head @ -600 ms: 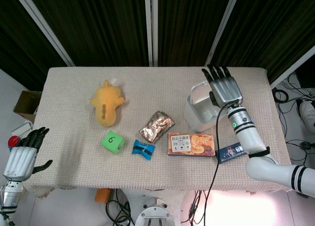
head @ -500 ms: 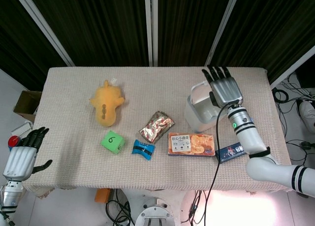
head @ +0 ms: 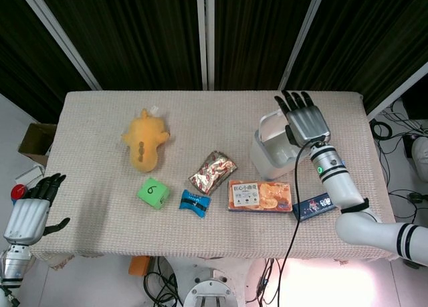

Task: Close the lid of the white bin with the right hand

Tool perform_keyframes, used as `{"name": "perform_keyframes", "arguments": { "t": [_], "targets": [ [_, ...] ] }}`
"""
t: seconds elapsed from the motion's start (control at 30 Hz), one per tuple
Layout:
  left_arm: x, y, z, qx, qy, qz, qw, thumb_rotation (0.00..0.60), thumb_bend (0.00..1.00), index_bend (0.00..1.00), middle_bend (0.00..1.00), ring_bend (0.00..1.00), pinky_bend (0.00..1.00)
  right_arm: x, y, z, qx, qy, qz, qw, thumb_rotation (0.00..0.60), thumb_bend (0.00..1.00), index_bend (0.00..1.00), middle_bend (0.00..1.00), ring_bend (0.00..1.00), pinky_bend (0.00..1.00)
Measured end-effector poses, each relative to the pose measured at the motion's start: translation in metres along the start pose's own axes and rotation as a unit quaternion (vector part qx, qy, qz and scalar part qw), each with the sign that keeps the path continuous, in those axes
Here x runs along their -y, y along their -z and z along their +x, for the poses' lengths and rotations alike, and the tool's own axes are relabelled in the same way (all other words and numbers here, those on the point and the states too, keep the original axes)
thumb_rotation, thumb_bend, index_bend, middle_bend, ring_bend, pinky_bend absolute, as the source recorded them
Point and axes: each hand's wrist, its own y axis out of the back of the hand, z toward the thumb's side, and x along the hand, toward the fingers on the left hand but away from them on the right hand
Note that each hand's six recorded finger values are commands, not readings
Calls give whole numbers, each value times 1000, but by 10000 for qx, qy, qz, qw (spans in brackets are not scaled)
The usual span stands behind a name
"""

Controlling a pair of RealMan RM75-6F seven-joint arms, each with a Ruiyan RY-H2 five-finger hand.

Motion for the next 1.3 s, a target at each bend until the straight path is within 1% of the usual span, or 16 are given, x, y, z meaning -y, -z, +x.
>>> {"name": "perform_keyframes", "arguments": {
  "t": [0.17, 0.27, 0.37, 0.5, 0.6, 0.8, 0.9, 0.97, 1.1, 1.2, 1.3],
  "targets": [
    [1, -1, 0, 19, 47, 2, 10000, 586, 153, 89, 93, 100, 288, 3, -1, 0, -60, -219, -262, 9994, 600, 624, 0, 4, 0, 0],
    [-1, -3, -1, 51, 22, 2, 10000, 582, 153, 89, 93, 100, 288, 2, -1, -2, -81, -382, -461, 9982, 600, 661, 0, 41, 0, 0],
    [-3, -1, -1, 37, -13, 18, 10000, 586, 154, 89, 93, 100, 288, 1, -2, -2, -115, -410, -490, 9979, 600, 690, 0, 117, 0, 0],
    [-4, -1, -1, 15, -16, 20, 10000, 588, 154, 89, 94, 100, 287, 1, -2, -1, -187, -382, -504, 9978, 600, 705, 0, 249, 0, 0],
    [-3, -2, -1, 35, 0, 19, 10000, 586, 153, 89, 93, 100, 287, 3, 0, 4, -241, -366, -441, 9981, 600, 709, 0, 306, 0, 0],
    [-2, -3, -2, 46, 19, 26, 10000, 585, 153, 89, 93, 100, 288, 5, 7, 19, -345, -251, -296, 9987, 600, 715, 0, 311, 0, 0],
    [-1, -3, -2, 45, 36, 35, 10000, 584, 153, 89, 93, 100, 288, 9, 12, 31, -419, -221, -210, 9987, 600, 737, 0, 307, 0, 0],
    [-1, -3, -2, 45, 45, 35, 10000, 584, 153, 89, 93, 100, 288, 15, 16, 41, -477, -277, -191, 9983, 600, 768, 0, 297, 0, 0],
    [0, -4, -2, 59, 67, 49, 9999, 587, 154, 89, 93, 100, 288, 27, 22, 55, -553, -498, -377, 9965, 600, 870, 0, 252, 0, 0],
    [1, -5, -1, 67, 69, 53, 9999, 585, 154, 89, 94, 100, 288, 35, 26, 64, -623, -633, -400, 9952, 600, 900, 0, 236, 0, 0],
    [1, -5, -1, 48, 68, 62, 9999, 587, 153, 89, 93, 99, 289, 45, 31, 71, -655, -732, -305, 9947, 600, 902, 0, 235, 0, 0]
  ]
}}
